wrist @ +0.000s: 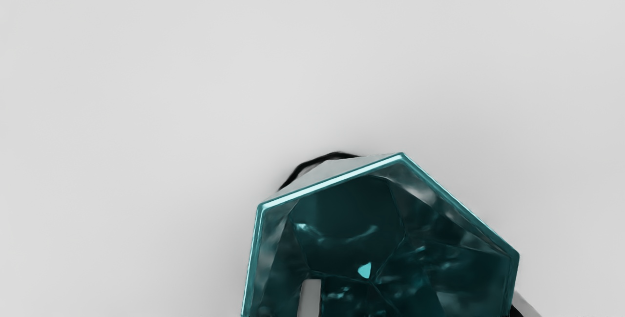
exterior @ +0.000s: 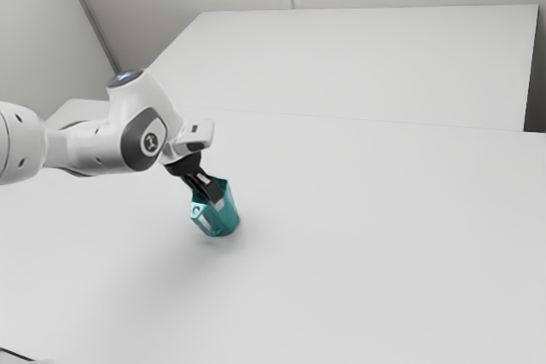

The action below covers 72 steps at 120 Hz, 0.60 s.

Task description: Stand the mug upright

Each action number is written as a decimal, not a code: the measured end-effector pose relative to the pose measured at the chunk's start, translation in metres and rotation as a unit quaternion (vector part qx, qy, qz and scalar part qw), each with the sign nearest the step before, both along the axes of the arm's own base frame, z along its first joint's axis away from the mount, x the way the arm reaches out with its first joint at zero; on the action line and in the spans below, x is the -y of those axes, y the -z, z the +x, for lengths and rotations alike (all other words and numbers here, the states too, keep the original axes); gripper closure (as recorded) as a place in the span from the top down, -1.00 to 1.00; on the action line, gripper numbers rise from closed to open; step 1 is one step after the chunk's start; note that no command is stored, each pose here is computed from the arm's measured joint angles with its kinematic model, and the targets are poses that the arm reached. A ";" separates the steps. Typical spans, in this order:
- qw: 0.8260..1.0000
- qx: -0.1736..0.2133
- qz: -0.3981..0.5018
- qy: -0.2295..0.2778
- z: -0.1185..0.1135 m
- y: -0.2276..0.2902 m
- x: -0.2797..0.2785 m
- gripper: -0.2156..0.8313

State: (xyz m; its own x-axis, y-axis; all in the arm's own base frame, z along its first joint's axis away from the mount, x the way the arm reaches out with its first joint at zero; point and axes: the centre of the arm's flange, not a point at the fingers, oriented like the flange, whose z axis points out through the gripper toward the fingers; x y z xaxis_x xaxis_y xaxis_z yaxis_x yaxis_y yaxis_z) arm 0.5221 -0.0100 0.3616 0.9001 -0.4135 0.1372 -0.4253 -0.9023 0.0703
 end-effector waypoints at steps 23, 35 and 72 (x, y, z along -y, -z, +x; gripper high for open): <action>0.999 0.038 0.016 -0.033 0.020 -0.077 -0.026 0.36; 0.998 0.054 0.013 -0.039 0.035 -0.136 -0.032 0.45; 0.996 0.050 0.029 -0.069 0.033 -0.274 -0.030 0.55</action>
